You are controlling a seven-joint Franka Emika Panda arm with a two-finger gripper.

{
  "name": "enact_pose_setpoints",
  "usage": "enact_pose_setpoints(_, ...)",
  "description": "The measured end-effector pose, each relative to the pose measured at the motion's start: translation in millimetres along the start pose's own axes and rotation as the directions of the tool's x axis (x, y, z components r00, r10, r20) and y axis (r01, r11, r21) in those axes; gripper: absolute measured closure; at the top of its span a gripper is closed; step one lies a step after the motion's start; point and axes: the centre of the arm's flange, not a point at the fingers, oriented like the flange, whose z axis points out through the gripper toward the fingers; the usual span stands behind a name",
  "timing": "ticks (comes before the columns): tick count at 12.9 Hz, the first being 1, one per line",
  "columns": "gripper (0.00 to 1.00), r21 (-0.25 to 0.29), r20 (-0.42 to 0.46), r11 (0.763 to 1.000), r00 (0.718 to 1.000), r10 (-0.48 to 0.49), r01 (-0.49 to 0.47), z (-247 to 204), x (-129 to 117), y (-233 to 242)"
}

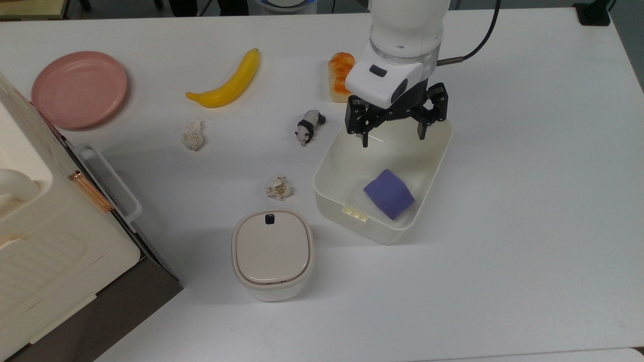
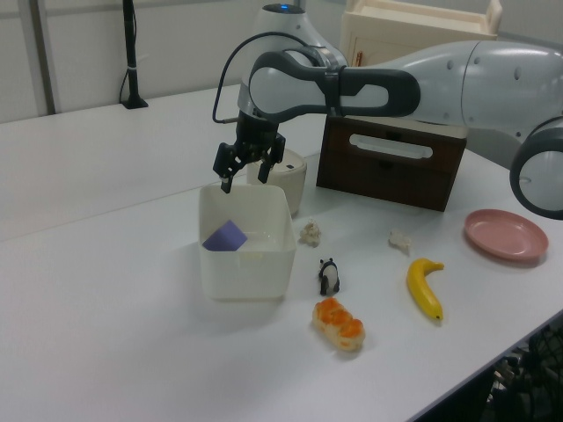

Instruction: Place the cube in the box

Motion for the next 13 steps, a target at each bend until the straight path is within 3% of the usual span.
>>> enact_pose_setpoints(2,0.00,-0.031,-0.021,1.000,1.000,0.000,0.000,-14,0,9)
enact_pose_setpoints(4,0.00,-0.058,0.021,0.998,1.000,0.014,-0.013,-33,-10,21)
enact_pose_setpoints(9,0.00,-0.145,0.094,0.974,0.978,0.187,-0.172,-132,-66,128)
enact_pose_setpoints(13,0.00,-0.152,0.106,0.965,0.967,0.233,-0.216,-135,-81,162)
